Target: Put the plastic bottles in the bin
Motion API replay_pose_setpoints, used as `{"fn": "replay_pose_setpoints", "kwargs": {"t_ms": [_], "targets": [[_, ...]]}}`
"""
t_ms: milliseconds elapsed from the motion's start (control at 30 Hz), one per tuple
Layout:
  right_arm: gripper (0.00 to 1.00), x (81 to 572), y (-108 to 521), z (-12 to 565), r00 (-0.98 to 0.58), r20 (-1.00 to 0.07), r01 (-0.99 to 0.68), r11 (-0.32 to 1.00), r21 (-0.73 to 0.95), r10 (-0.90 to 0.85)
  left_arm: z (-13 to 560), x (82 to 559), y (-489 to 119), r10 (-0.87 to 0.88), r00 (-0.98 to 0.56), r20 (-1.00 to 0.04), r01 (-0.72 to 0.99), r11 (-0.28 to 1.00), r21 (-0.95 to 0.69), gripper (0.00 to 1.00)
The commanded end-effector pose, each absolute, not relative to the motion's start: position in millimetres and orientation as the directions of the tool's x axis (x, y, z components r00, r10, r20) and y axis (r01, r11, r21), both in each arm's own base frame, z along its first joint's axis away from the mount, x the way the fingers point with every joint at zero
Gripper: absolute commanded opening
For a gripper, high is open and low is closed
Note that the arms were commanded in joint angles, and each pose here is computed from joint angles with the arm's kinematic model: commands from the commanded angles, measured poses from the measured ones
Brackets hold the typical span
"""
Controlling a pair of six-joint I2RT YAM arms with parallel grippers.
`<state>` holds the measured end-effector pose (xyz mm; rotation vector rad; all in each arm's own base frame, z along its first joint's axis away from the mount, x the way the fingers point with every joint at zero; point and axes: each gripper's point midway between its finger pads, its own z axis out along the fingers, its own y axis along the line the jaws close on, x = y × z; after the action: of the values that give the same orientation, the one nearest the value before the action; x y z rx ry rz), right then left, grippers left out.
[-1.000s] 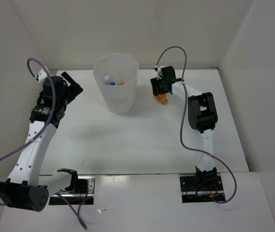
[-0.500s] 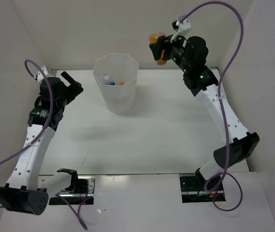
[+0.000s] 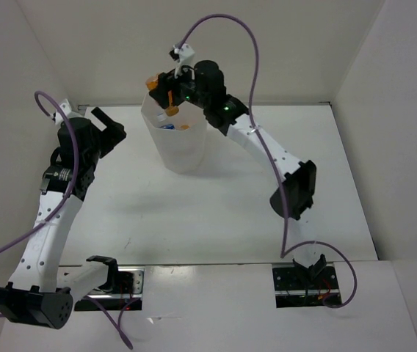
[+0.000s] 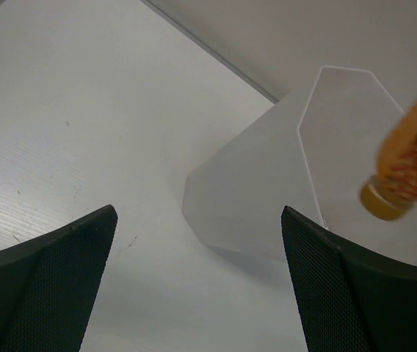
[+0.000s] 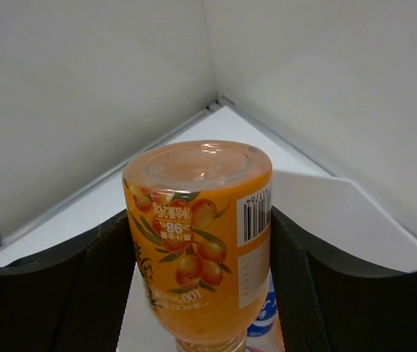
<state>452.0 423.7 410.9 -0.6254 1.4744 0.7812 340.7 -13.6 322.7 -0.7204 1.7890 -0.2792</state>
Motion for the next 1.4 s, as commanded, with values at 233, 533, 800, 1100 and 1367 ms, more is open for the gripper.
{"fn": "replay_pose_setpoints", "kwargs": {"t_ms": [233,533,800,1100,1367], "targets": [[0.98,444.4,431.4,450.3,-0.072,-0.994,-0.767,0.633,0.106,0.079,333.0,347.1,-16.8,-0.585,-0.186,-0.789,-0.299,0.799,-0.522,0.99],[0.99,432.1,296.9,456.3,-0.114,-0.984,-0.395,0.903,0.171,0.137,321.1,345.4,-14.1,-0.570,-0.249,-0.783,-0.347,0.807,-0.477,0.99],[0.99,382.5,118.1,336.0,-0.340,-0.850,0.089,0.913,0.398,0.403,305.0,328.5,-16.4,-0.527,-0.334,-0.781,-0.383,0.833,-0.399,0.99],[0.99,353.7,100.8,224.3,-0.555,-0.706,0.266,0.898,0.350,0.440,270.4,312.1,-13.1,-0.476,-0.440,-0.761,-0.403,0.862,-0.306,0.99],[0.99,357.9,104.2,240.5,-0.535,-0.726,0.215,0.901,0.377,0.432,276.9,304.6,-8.3,-0.468,-0.415,-0.780,-0.404,0.863,-0.303,0.99]]}}
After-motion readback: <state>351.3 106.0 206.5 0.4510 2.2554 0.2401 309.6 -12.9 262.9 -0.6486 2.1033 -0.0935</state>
